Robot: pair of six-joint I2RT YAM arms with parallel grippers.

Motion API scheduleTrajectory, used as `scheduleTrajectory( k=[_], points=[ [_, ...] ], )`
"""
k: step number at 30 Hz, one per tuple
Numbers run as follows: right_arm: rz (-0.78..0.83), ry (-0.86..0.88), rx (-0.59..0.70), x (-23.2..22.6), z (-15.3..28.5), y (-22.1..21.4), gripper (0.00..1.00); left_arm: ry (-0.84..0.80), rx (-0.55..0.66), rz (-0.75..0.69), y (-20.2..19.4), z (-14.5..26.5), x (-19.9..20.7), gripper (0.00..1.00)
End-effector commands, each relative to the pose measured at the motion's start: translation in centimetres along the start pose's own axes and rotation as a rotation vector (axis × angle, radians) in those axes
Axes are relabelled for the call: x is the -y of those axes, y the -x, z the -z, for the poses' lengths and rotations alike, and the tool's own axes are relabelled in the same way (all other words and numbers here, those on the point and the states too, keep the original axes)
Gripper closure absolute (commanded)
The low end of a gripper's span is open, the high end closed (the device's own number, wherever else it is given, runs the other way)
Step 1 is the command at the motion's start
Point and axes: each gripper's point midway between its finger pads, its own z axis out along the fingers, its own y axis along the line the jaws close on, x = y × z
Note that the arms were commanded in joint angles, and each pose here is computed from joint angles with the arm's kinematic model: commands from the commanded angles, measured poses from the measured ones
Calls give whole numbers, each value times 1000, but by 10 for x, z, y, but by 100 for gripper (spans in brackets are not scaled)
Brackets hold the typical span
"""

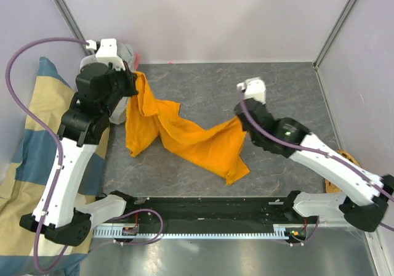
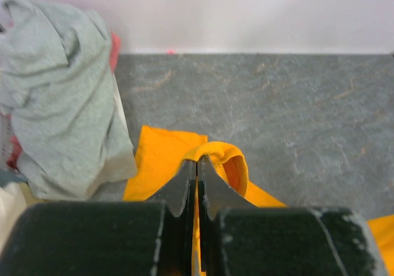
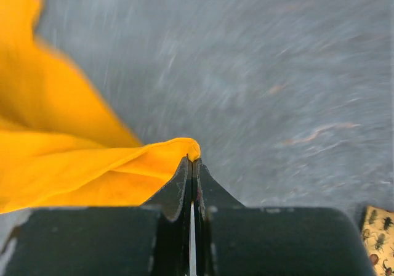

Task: Fold and stack the t-shirts
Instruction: Flatten the tshirt out

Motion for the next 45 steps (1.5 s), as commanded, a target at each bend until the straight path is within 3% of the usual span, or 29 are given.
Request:
scheduleTrajectory(
  k=[1,7,16,26,29,33,35,37,41,45],
  points=[
    [-190,-266,217,82,49,63,100,64,210,-38,85,12,-10,98],
    [-297,-293,346,120,97,103,100,67,295,-26,129,37,-10,98],
    [-321,-308,419,145,135,140,100,66,380,-24,161,81,-14,98],
    [-308,-449,579,161,161,222,100,-16,416,-29,183,57,8,98],
    [-343,-402,597,155,164,234,100,-83,389,-17,182,54,21,98],
    [-291,-249,484,134,151,201,100,-256,262,34,133,66,46,98],
    [-266,-63,430,107,148,184,100,-358,248,66,116,98,57,98],
    [-273,89,358,85,148,157,100,-397,165,81,85,104,60,98],
    [-303,260,287,67,159,124,100,-452,167,111,67,161,57,98],
    [-370,338,282,68,177,114,100,-470,174,171,62,188,55,98]
  ],
)
